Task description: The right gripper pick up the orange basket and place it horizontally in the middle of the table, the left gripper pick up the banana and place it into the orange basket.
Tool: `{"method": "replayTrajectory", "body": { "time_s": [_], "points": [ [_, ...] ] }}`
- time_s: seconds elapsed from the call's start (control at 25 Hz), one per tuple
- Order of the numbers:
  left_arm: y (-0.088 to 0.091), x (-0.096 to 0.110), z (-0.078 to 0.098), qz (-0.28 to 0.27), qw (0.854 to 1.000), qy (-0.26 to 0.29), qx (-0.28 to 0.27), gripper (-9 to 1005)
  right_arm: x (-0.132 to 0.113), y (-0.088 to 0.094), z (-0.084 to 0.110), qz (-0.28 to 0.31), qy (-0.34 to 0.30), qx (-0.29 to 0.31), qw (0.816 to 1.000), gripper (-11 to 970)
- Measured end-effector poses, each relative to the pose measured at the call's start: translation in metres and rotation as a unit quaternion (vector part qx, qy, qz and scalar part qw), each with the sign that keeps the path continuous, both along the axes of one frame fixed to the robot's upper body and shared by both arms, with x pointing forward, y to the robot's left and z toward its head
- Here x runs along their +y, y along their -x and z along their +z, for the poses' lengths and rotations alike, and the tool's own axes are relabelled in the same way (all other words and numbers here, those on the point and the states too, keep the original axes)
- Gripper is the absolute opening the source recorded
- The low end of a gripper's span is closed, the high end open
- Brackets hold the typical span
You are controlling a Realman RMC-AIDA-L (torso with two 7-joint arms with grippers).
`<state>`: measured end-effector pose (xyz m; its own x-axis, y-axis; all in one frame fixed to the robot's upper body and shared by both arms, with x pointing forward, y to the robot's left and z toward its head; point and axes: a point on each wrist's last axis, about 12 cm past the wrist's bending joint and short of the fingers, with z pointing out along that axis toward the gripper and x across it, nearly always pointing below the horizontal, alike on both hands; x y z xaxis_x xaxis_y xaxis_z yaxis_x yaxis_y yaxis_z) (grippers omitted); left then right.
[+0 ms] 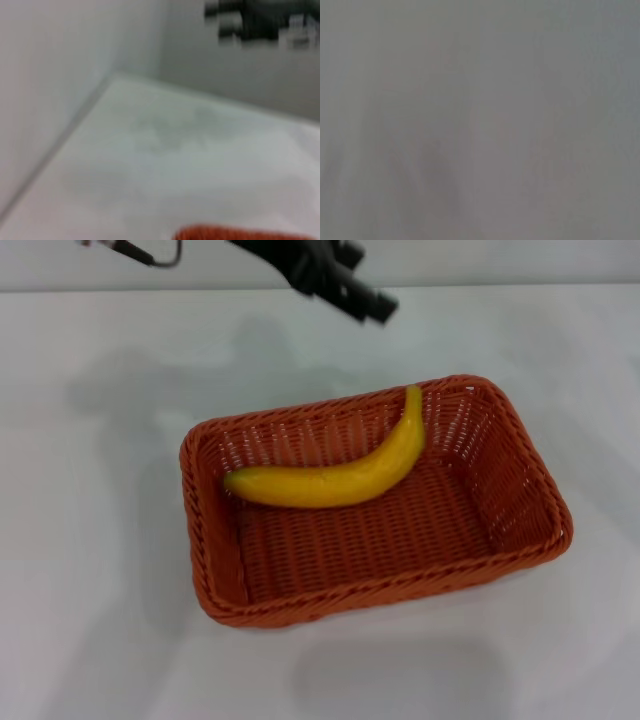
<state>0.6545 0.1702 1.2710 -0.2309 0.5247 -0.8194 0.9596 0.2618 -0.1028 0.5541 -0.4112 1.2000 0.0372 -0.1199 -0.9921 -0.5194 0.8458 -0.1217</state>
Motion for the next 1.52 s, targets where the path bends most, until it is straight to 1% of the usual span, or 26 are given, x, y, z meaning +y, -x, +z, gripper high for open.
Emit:
{"method": "replayTrajectory", "body": {
  "time_s": [0.04, 0.16, 0.24, 0.28, 0.36, 0.4, 0.44, 0.48, 0.52, 0.56, 0.6, 0.64, 0.68, 0.72, 0.76, 0.84, 0.96, 1.0, 1.04, 1.08, 1.12, 1.16, 1.28, 1.32, 1.44, 1.52],
  "points": [
    [0.000, 0.001, 0.000, 0.001, 1.000, 0.002, -0.001, 893, 0.001, 0.001, -0.001, 0.002, -0.002, -0.006, 1.000, 575],
    [0.013, 0.039, 0.001, 0.030, 0.995, 0.085, -0.044, 894, 0.002, 0.006, -0.004, 0.009, -0.014, -0.034, 0.999, 575],
    [0.023, 0.065, -0.001, 0.056, 0.987, 0.136, -0.071, 894, 0.002, 0.007, -0.005, 0.011, -0.020, -0.040, 0.999, 575],
    [0.030, 0.082, -0.004, 0.074, 0.981, 0.158, -0.084, 894, 0.002, 0.008, -0.005, 0.011, -0.023, -0.041, 0.999, 575],
    [0.043, 0.108, -0.013, 0.108, 0.972, 0.183, -0.098, 894, 0.001, 0.008, -0.007, 0.012, -0.029, -0.038, 0.999, 575],
    [0.052, 0.124, -0.020, 0.132, 0.967, 0.192, -0.104, 894, 0.001, 0.008, -0.008, 0.012, -0.031, -0.037, 0.999, 575],
    [0.059, 0.135, -0.026, 0.148, 0.964, 0.195, -0.105, 894, 0.001, 0.008, -0.009, 0.012, -0.033, -0.035, 0.999, 575],
    [0.069, 0.150, -0.033, 0.172, 0.958, 0.199, -0.111, 894, 0.001, 0.008, -0.010, 0.013, -0.035, -0.034, 0.999, 575],
    [0.078, 0.162, -0.039, 0.192, 0.953, 0.204, -0.116, 894, 0.002, 0.008, -0.012, 0.012, -0.037, -0.033, 0.999, 575],
    [0.085, 0.170, -0.044, 0.205, 0.948, 0.210, -0.121, 894, 0.002, 0.008, -0.014, 0.011, -0.039, -0.032, 0.999, 575],
    [0.096, 0.182, -0.050, 0.225, 0.940, 0.219, -0.131, 894, 0.003, 0.008, -0.016, 0.009, -0.042, -0.030, 0.999, 575],
    [0.111, 0.197, -0.058, 0.251, 0.928, 0.234, -0.145, 894, 0.003, 0.008, -0.019, 0.007, -0.045, -0.029, 0.999, 575],
    [0.111, 0.197, -0.058, 0.251, 0.928, 0.234, -0.145, 894, 0.003, 0.008, -0.021, 0.006, -0.047, -0.029, 0.998, 575],
    [0.132, 0.218, -0.072, 0.293, 0.907, 0.256, -0.161, 894, 0.004, 0.008, -0.023, 0.006, -0.049, -0.028, 0.998, 575],
    [0.139, 0.223, -0.076, 0.307, 0.899, 0.263, -0.166, 894, 0.004, 0.008, -0.026, 0.004, -0.050, -0.028, 0.998, 575],
    [0.159, 0.239, -0.092, 0.350, 0.876, 0.280, -0.180, 894, 0.005, 0.008, -0.030, 0.000, -0.053, -0.030, 0.998, 575],
    [0.177, 0.252, -0.114, 0.394, 0.853, 0.287, -0.187, 893, 0.004, 0.010, -0.039, -0.018, -0.064, -0.045, 0.997, 575],
    [0.181, 0.254, -0.122, 0.406, 0.847, 0.289, -0.186, 893, 0.004, 0.011, -0.044, -0.030, -0.076, -0.059, 0.995, 575],
    [0.185, 0.256, -0.129, 0.417, 0.841, 0.289, -0.189, 893, 0.004, 0.011, -0.044, -0.030, -0.076, -0.059, 0.995, 575],
    [0.191, 0.255, -0.145, 0.432, 0.830, 0.291, -0.201, 893, 0.003, 0.012, -0.047, -0.038, -0.082, -0.072, 0.993, 575],
    [0.191, 0.255, -0.145, 0.432, 0.830, 0.291, -0.201, 893, 0.003, 0.014, -0.050, -0.045, -0.085, -0.080, 0.992, 575],
    [0.193, 0.254, -0.152, 0.438, 0.824, 0.293, -0.208, 893, 0.002, 0.015, -0.052, -0.053, -0.085, -0.090, 0.991, 575],
    [0.199, 0.248, -0.174, 0.463, 0.800, 0.308, -0.225, 893, 0.001, 0.017, -0.060, -0.075, -0.087, -0.108, 0.987, 575],
    [0.200, 0.246, -0.178, 0.466, 0.796, 0.310, -0.231, 893, 0.000, 0.017, -0.062, -0.083, -0.088, -0.108, 0.987, 575],
    [0.205, 0.235, -0.194, 0.481, 0.774, 0.307, -0.276, 893, -0.001, 0.016, -0.070, -0.093, -0.090, -0.102, 0.986, 575],
    [0.207, 0.230, -0.201, 0.490, 0.763, 0.300, -0.297, 893, -0.002, 0.015, -0.074, -0.095, -0.094, -0.096, 0.986, 575]
  ]
}}
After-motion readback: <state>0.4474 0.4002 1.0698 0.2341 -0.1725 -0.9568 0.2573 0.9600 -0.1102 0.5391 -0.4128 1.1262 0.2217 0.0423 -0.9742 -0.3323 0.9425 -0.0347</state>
